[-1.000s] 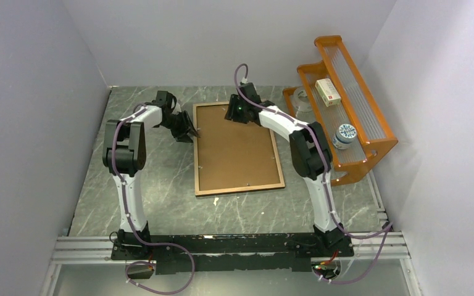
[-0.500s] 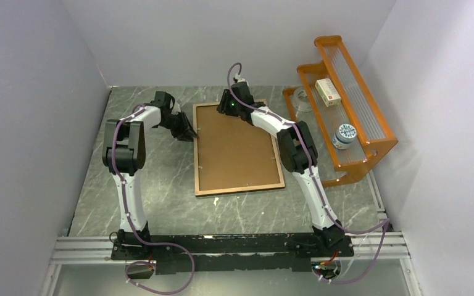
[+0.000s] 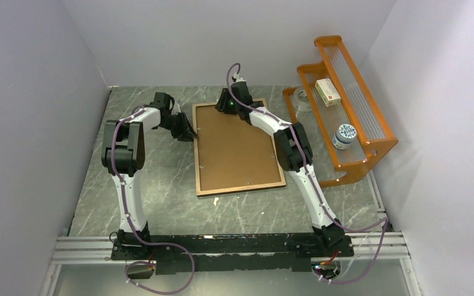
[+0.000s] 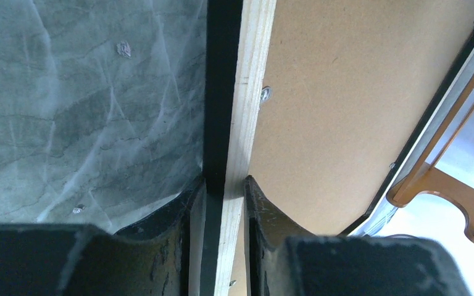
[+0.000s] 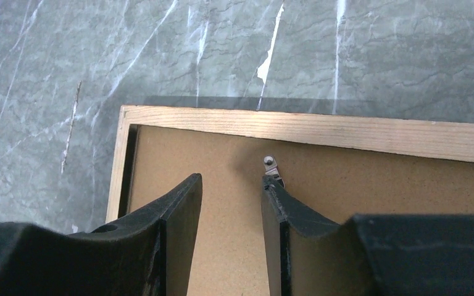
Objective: Put the photo into the frame
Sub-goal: Install the photo frame at the center of the board.
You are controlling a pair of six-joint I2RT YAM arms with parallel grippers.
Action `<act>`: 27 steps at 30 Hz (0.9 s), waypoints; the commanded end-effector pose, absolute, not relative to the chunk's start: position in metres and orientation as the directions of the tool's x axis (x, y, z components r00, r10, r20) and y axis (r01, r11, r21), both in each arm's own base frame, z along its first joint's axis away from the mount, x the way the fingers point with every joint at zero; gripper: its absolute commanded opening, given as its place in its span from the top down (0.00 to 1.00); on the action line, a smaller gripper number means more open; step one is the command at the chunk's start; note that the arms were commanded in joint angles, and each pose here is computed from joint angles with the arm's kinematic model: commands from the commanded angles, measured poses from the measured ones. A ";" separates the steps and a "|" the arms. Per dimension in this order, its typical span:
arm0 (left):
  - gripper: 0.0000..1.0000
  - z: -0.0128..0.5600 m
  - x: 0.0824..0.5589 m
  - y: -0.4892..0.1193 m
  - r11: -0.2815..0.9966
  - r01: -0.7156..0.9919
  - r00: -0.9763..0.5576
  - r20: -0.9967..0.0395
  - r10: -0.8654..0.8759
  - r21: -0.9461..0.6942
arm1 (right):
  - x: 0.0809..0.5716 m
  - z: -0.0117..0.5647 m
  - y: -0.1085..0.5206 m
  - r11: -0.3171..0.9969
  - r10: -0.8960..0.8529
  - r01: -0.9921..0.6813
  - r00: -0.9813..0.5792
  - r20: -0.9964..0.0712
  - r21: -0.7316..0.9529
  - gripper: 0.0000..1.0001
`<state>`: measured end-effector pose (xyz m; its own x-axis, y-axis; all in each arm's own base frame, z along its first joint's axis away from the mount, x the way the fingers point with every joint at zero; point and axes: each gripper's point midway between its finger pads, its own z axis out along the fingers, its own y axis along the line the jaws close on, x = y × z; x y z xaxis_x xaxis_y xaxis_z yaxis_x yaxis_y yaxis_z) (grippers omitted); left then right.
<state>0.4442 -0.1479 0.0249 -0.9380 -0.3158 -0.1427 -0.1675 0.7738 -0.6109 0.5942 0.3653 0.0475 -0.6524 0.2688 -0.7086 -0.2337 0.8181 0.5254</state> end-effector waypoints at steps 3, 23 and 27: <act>0.76 -0.010 0.395 -0.141 0.822 -0.235 -0.962 0.002 -0.274 -0.519 | 0.614 0.045 0.348 0.862 0.257 -0.211 -0.602 -0.756 0.461 0.57; 0.76 -0.014 0.392 -0.139 0.830 -0.239 -0.963 0.014 -0.268 -0.504 | 0.620 0.054 0.342 0.840 0.283 -0.225 -0.593 -0.754 0.493 0.58; 0.76 -0.015 0.393 -0.139 0.831 -0.241 -0.963 0.014 -0.271 -0.501 | 0.613 0.073 0.335 0.835 0.332 -0.180 -0.589 -0.737 0.520 0.57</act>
